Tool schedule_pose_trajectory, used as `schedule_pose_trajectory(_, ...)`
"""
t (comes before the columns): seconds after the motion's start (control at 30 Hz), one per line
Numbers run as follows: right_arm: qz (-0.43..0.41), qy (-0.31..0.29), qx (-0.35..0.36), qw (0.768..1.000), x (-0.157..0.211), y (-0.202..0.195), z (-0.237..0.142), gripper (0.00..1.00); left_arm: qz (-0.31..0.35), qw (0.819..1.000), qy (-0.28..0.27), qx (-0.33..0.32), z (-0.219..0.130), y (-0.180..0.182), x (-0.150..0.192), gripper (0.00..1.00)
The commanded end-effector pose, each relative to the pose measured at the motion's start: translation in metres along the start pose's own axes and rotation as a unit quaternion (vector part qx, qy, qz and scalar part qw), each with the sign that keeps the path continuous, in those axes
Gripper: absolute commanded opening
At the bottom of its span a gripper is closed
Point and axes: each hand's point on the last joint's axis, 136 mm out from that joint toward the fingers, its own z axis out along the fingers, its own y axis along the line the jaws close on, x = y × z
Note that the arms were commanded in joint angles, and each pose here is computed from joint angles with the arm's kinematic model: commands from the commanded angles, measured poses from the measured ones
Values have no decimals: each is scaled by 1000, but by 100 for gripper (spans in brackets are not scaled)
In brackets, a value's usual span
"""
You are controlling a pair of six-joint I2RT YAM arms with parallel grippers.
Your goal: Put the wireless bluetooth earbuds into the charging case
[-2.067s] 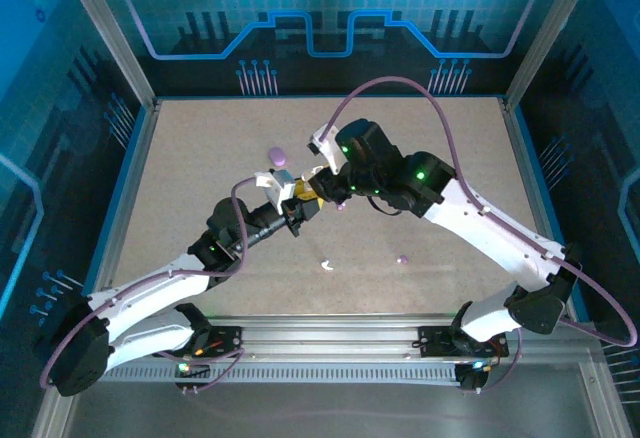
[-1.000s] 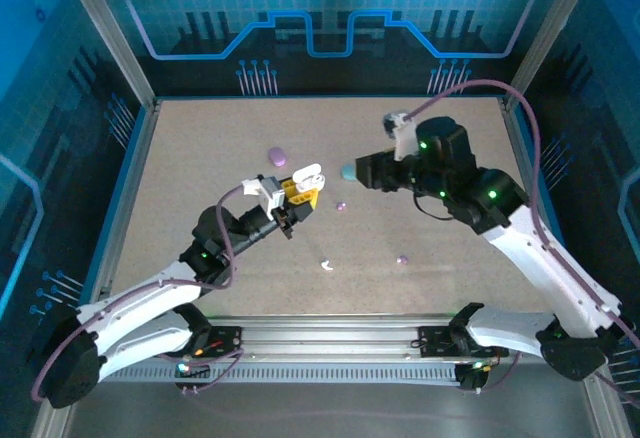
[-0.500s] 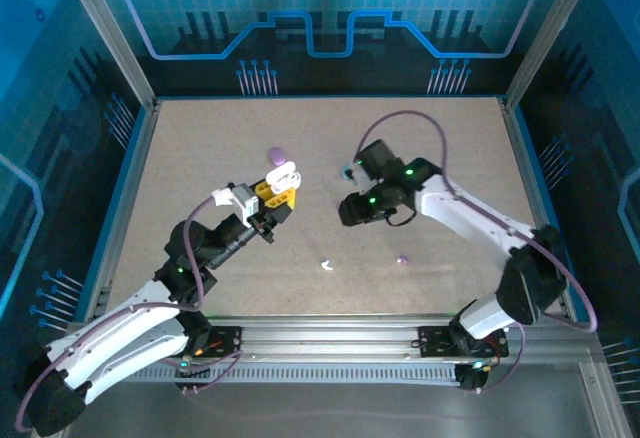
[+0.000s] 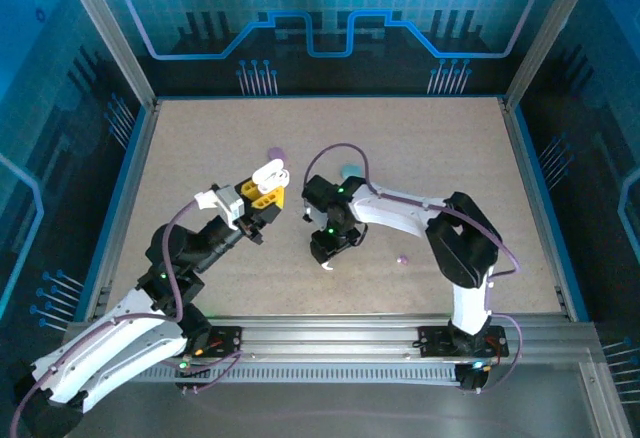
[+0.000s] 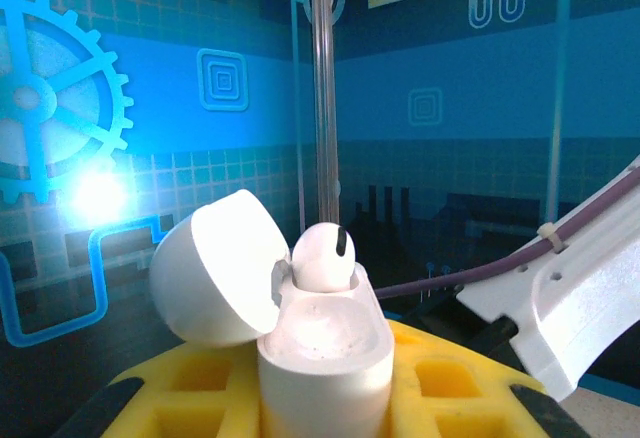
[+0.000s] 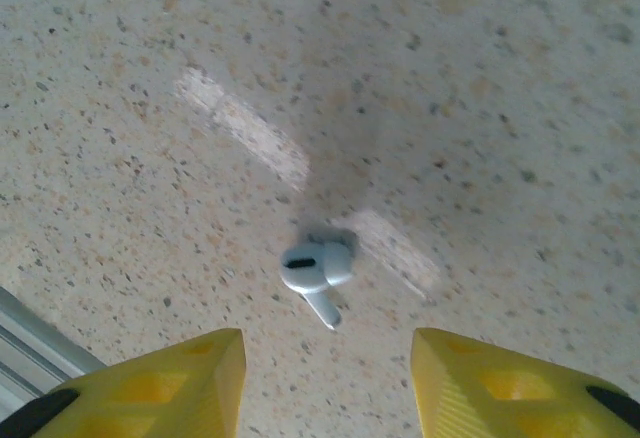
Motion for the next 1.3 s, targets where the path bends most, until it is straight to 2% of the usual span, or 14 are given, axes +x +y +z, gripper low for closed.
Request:
schedule_pose_trajectory(0.0, -26, 22, 5, 999, 1, 8, 8, 48, 13, 1000, -24, 3, -1, -2, -22, 23)
schedule_pose_trajectory(0.4, -39, 62, 40, 996, 0, 4, 32, 48, 12, 1000, -17, 5, 1, -2, -18, 23)
schedule_pose_trajectory(0.73, -40, 89, 58, 994, 12, 5, 36, 43, 10, 1000, -12, 5, 3, -2, -14, 23)
schedule_pose_trajectory(1.03, -13, 70, 78, 994, 3, -1, 38, 35, 3, 1000, -8, 10, 8, -3, -11, 23)
schedule_pose_trajectory(1.27, 62, 34, 93, 993, -3, -26, 22, 32, -4, 1000, -4, 11, 11, -3, -7, 23)
